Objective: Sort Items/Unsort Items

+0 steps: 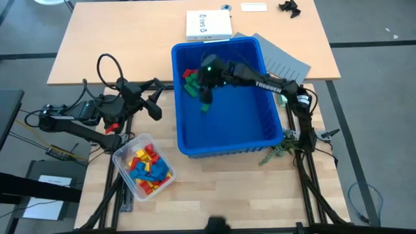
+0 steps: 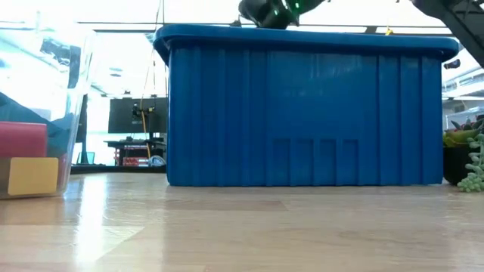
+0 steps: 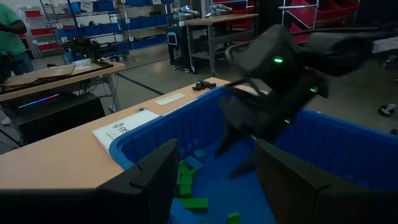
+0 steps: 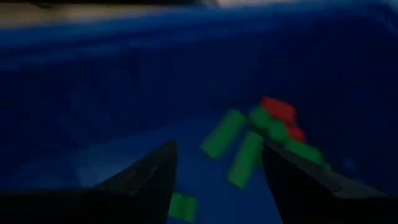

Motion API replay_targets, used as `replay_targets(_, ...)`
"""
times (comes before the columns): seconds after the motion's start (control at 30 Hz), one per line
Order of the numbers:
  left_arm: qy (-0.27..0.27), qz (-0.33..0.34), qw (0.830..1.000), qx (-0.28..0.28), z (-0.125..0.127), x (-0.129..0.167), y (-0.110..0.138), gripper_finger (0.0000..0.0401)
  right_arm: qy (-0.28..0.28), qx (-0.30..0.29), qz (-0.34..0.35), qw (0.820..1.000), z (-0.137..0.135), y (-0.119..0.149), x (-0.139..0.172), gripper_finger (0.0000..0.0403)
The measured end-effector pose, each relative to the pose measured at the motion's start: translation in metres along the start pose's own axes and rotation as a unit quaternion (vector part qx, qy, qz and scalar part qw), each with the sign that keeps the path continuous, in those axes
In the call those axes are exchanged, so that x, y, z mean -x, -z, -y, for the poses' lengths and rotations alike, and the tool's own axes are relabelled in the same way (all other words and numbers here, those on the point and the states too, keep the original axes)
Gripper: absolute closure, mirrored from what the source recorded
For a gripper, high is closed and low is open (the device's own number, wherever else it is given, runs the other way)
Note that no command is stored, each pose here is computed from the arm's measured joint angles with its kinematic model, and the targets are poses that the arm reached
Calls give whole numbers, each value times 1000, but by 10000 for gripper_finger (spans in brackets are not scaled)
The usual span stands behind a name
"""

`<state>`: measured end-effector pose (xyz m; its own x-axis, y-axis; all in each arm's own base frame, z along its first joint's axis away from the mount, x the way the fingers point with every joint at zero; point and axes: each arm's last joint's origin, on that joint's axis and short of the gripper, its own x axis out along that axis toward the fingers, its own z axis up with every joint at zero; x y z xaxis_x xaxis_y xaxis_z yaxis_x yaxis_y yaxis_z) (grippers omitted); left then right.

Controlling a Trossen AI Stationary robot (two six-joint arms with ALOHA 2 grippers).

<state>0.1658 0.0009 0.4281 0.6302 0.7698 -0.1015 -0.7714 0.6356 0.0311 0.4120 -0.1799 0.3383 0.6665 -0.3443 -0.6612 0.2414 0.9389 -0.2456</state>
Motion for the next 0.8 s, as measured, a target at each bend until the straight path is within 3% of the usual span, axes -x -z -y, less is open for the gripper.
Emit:
replay_targets(0.17,0,0,1000,0,0,0,0,183,57,-72,-17,996,48,22,-7,174)
replay_targets(0.37,0,0,1000,0,0,0,0,183,104,-184,-21,977,94,60,-24,174)
replay_targets(0.57,0,0,1000,-1,0,0,0,183,138,-262,16,955,115,96,-45,175)
replay_targets(0.8,0,0,1000,0,0,0,0,183,171,-306,75,934,120,124,-63,193)
